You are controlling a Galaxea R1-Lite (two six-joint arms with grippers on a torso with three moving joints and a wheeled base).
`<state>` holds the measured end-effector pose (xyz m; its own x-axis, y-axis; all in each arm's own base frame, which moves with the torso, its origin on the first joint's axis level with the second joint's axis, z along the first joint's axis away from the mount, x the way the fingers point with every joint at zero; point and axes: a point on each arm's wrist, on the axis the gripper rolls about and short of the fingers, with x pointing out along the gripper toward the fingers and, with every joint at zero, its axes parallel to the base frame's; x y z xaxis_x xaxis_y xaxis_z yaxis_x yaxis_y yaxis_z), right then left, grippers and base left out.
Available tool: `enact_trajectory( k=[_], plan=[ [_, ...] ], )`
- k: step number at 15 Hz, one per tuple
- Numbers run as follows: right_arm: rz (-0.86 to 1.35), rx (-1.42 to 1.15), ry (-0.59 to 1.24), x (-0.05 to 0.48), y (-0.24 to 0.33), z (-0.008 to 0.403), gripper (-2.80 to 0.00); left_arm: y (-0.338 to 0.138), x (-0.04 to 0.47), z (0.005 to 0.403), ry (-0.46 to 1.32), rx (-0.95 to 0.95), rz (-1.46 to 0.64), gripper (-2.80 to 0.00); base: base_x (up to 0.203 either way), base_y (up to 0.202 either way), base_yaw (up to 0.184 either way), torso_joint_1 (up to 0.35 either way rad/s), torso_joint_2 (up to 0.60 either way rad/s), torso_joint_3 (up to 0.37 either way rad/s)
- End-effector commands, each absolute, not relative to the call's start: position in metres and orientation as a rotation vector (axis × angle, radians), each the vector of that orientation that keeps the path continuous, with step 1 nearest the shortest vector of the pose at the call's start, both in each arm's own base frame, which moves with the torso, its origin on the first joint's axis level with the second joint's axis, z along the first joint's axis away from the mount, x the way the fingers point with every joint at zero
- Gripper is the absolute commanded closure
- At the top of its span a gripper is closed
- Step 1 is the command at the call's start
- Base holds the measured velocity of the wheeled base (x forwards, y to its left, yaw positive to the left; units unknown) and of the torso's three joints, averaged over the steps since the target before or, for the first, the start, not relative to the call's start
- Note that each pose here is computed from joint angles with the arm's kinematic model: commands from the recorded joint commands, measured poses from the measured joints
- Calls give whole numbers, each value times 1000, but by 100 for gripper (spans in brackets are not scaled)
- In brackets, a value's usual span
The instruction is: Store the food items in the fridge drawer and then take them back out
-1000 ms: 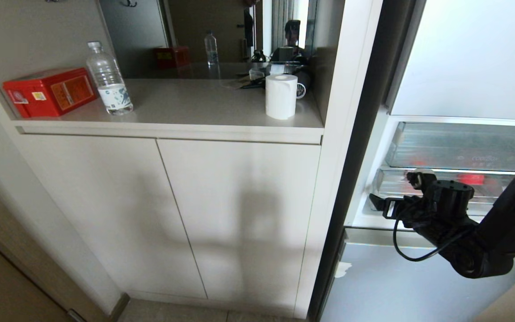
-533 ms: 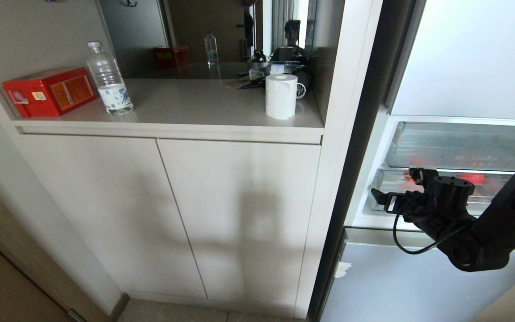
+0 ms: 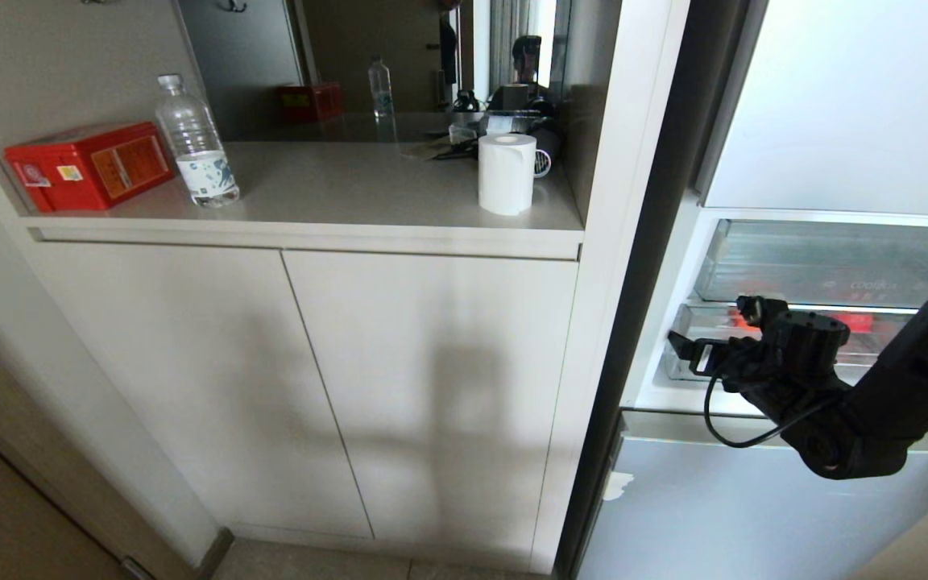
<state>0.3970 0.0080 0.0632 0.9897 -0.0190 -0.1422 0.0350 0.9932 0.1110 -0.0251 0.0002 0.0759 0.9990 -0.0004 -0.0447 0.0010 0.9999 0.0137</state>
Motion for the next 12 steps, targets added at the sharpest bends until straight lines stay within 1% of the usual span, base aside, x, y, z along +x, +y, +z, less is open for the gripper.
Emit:
enact_trajectory(
  k=[1,12],
  plan=[
    [-27,117,123,400,8,65,-280,0,-25,76,45,14,-2,0,0,0,0,0,0,0],
    [-56,112,99,394,8,76,-280,0,-25,76,44,14,0,0,0,0,0,0,0,0]
  ],
)
